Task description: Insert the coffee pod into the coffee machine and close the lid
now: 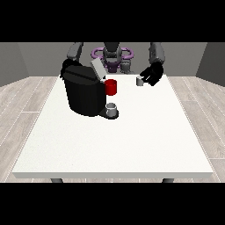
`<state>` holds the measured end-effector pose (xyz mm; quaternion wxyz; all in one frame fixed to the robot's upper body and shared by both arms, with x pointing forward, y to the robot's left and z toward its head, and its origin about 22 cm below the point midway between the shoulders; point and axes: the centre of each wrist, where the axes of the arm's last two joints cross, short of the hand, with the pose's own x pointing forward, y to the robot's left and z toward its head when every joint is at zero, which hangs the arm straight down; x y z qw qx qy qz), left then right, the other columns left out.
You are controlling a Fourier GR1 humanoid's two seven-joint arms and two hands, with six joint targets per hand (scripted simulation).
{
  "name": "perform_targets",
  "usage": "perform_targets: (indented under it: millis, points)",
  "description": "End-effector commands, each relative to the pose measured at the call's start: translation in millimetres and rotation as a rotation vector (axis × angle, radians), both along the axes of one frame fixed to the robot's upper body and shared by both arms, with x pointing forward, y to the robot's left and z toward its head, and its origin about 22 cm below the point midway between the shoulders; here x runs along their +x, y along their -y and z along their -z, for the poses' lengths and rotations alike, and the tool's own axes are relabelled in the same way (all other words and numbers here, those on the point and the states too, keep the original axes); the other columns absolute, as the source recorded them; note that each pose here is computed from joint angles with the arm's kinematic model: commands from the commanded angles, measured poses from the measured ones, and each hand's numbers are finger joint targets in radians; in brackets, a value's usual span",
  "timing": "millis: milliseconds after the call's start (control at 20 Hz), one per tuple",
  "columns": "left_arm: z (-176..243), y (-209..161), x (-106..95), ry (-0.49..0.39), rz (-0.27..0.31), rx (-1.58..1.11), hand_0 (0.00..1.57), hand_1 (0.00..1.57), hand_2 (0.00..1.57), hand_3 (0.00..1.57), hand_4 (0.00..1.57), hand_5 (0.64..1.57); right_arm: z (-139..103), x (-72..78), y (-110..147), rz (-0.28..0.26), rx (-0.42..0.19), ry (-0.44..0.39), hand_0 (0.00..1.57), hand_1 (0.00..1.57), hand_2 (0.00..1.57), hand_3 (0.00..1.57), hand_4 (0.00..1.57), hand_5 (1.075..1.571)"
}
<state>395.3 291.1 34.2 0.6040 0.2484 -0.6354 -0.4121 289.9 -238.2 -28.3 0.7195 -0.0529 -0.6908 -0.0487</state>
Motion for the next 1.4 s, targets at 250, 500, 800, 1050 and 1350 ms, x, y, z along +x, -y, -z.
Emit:
perform_targets:
  millis: [250, 500, 800, 1050, 1350]
  points:
    - [-67, 8, 30, 0.106, 0.028, -0.001, 1.26, 1.26, 1.33, 1.29, 0.54, 1.571, -13, 11.6, -30, -0.037, 0.028, 0.065, 0.0, 0.0, 0.0, 0.0, 0.5, 1.571]
    - [-102, 4, 40, 0.116, 0.006, -0.03, 1.25, 1.25, 1.33, 1.28, 0.54, 1.571, -12, 6.6, -13, -0.053, 0.019, 0.094, 0.0, 0.0, 0.0, 0.0, 0.53, 1.571]
    - [-153, 11, 54, 0.208, -0.051, -0.076, 1.27, 1.27, 1.31, 1.24, 0.51, 1.571, -35, 16.2, -32, -0.091, -0.02, 0.135, 0.0, 0.0, 0.0, 0.0, 0.51, 1.571]
    - [-206, 2, 57, 0.248, -0.03, -0.055, 1.28, 1.28, 1.33, 1.27, 0.48, 1.571, -60, 31.3, -27, -0.091, -0.034, 0.169, 0.0, 0.0, 0.0, 0.0, 0.54, 1.571]
    - [-200, 39, 63, 0.253, -0.038, -0.028, 1.26, 1.26, 1.31, 1.24, 0.51, 1.571, -54, 31.3, -33, -0.05, -0.02, 0.182, 0.0, 0.0, 0.0, 0.0, 0.53, 1.571]
